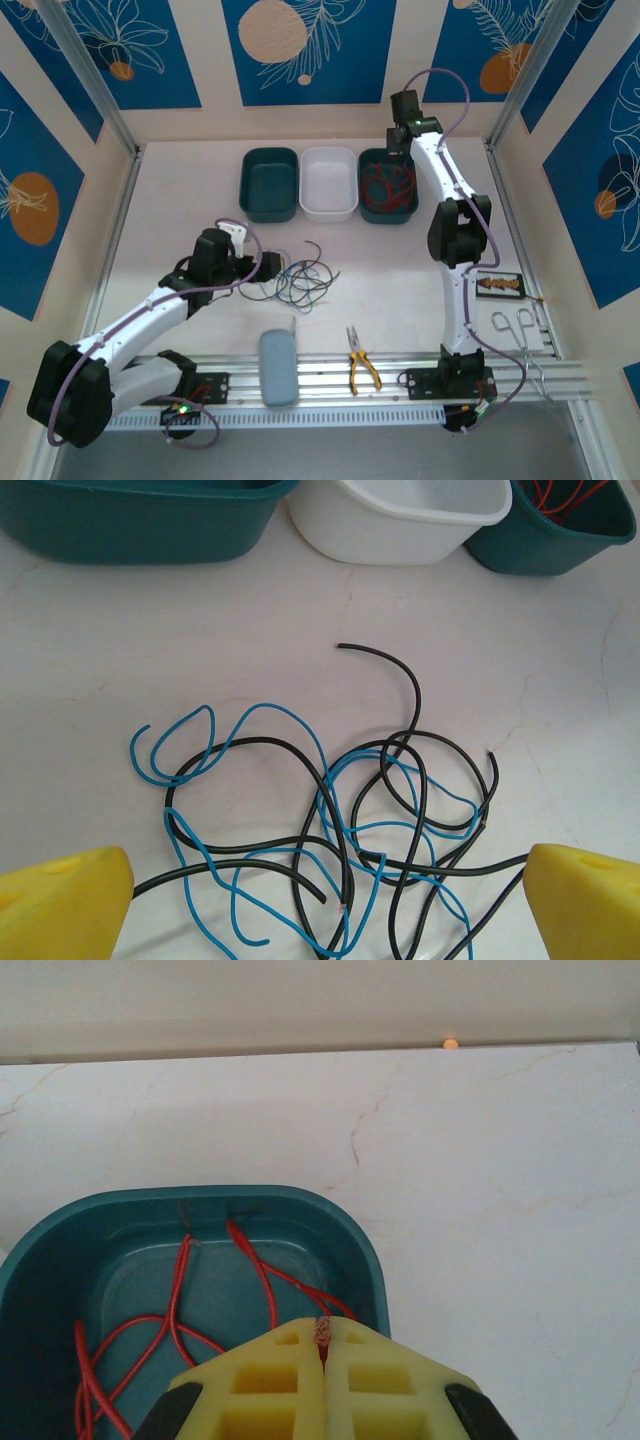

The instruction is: Untangle the cables

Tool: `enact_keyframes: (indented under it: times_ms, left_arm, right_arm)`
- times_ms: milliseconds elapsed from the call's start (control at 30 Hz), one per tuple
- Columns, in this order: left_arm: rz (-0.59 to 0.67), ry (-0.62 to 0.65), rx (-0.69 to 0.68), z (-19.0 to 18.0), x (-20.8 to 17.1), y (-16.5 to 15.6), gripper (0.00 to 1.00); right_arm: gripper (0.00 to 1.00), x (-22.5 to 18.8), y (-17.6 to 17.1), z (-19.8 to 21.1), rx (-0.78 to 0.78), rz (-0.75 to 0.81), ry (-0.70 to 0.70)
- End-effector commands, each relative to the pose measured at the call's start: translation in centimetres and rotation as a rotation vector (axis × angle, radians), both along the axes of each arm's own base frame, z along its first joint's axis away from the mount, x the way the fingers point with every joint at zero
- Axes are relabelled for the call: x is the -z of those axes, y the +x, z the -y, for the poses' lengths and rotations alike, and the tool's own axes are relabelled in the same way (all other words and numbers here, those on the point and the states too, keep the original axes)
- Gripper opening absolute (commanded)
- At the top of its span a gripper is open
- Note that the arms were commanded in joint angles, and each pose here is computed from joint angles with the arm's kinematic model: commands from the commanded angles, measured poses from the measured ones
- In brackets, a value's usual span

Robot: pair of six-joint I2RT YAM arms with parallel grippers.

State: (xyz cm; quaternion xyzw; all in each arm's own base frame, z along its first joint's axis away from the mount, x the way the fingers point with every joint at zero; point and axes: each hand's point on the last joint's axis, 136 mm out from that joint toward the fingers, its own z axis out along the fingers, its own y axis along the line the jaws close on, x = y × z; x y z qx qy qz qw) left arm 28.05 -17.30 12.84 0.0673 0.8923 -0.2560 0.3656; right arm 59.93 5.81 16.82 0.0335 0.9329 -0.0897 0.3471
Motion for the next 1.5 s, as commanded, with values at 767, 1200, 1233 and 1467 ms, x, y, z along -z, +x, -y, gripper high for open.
enact_keyframes:
  times_ms: [767, 1200, 1233, 1467]
  left_arm:
    - [0.015, -0.030, -0.006, -0.1, -0.6, -0.5, 1.00]
    - [0.005, -0.050, -0.060, -0.5, -1.1, -0.1, 1.00]
    - [-0.006, -0.048, -0.073, -0.6, -1.0, -0.1, 1.00]
    - [-0.147, 0.017, -0.182, -1.9, 1.0, 0.1, 1.00]
  right_arm:
    - [0.38, -0.1, -1.9, -0.7, 0.013, -0.063, 0.036]
    - [0.54, -6.4, -11.1, -3.3, -0.027, -0.046, 0.239]
    - [0.56, -6.5, -11.9, -3.6, -0.034, -0.047, 0.252]
    - [0.62, -4.8, -19.2, -8.6, -0.127, -0.139, 0.358]
